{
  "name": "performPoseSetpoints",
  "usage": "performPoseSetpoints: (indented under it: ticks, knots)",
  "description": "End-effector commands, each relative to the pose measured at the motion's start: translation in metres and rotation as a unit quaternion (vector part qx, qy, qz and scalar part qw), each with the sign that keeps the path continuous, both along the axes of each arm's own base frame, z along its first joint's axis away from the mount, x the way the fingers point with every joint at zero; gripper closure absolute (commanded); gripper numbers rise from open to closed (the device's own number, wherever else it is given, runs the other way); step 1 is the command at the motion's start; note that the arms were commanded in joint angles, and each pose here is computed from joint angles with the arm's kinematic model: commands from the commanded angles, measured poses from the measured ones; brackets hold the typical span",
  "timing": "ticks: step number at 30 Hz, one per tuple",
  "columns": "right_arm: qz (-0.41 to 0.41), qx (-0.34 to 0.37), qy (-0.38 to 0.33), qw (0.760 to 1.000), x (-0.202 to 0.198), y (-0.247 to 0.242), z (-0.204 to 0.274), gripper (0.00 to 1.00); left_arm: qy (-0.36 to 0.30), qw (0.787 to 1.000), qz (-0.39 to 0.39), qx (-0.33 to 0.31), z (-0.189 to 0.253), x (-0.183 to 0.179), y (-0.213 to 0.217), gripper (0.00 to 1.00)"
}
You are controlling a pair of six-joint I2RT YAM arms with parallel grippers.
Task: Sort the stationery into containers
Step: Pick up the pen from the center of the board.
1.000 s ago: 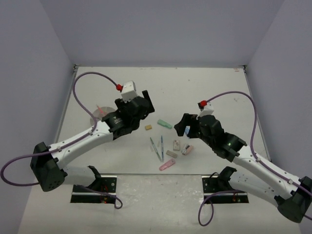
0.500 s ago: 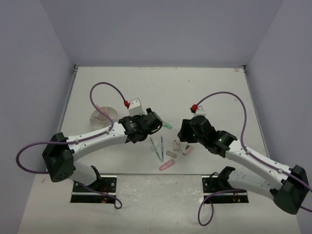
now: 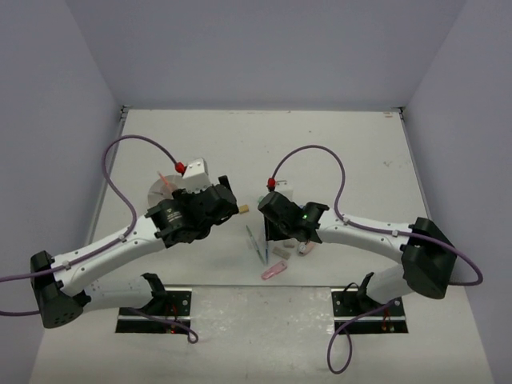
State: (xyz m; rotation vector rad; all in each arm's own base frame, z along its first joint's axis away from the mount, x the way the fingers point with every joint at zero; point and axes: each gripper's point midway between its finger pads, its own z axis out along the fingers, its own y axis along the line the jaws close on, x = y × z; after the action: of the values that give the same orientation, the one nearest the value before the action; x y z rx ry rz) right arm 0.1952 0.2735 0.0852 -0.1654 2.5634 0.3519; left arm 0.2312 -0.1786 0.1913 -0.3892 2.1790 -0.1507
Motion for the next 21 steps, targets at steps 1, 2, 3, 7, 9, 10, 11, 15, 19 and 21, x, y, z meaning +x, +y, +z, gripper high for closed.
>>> performPoseSetpoints:
  ticks: [1, 2, 3, 7, 9, 10, 11, 15, 19, 21]
  knots:
    - [-0.017, -0.002, 0.008, 1.000, 0.006, 0.013, -0.004, 0.62, -0.021, 0.998, -0.055, 0.039, 0.017, -0.010, 0.019, 0.00]
    - [-0.014, -0.003, 0.012, 1.000, 0.005, 0.017, -0.006, 0.62, -0.032, 0.997, -0.060, 0.032, 0.025, -0.013, 0.025, 0.00]
    - [-0.009, -0.009, 0.020, 1.000, 0.005, 0.020, -0.012, 0.62, -0.037, 0.997, -0.065, 0.035, 0.026, -0.015, 0.028, 0.00]
    - [-0.009, -0.034, 0.037, 0.999, 0.003, 0.023, -0.028, 0.63, -0.076, 0.995, -0.061, 0.016, 0.044, -0.021, 0.046, 0.00]
    - [-0.012, -0.047, 0.040, 0.998, 0.003, 0.023, -0.034, 0.64, -0.088, 0.994, -0.061, 0.015, 0.046, -0.023, 0.053, 0.00]
    - [-0.013, -0.050, 0.041, 0.998, 0.003, 0.024, -0.036, 0.65, -0.091, 0.994, -0.062, 0.016, 0.046, -0.024, 0.055, 0.01]
    - [-0.014, -0.052, 0.040, 0.998, 0.003, 0.023, -0.036, 0.66, -0.093, 0.994, -0.061, 0.013, 0.048, -0.024, 0.055, 0.01]
    - [-0.020, -0.067, 0.042, 0.997, 0.004, 0.022, -0.044, 0.69, -0.089, 0.993, -0.068, 0.025, 0.042, -0.023, 0.054, 0.01]
    - [-0.023, -0.076, 0.044, 0.996, 0.004, 0.019, -0.050, 0.72, -0.076, 0.993, -0.074, 0.041, 0.033, -0.021, 0.050, 0.01]
    - [-0.021, -0.080, 0.045, 0.996, 0.004, 0.019, -0.053, 0.72, -0.071, 0.993, -0.076, 0.047, 0.030, -0.020, 0.048, 0.01]
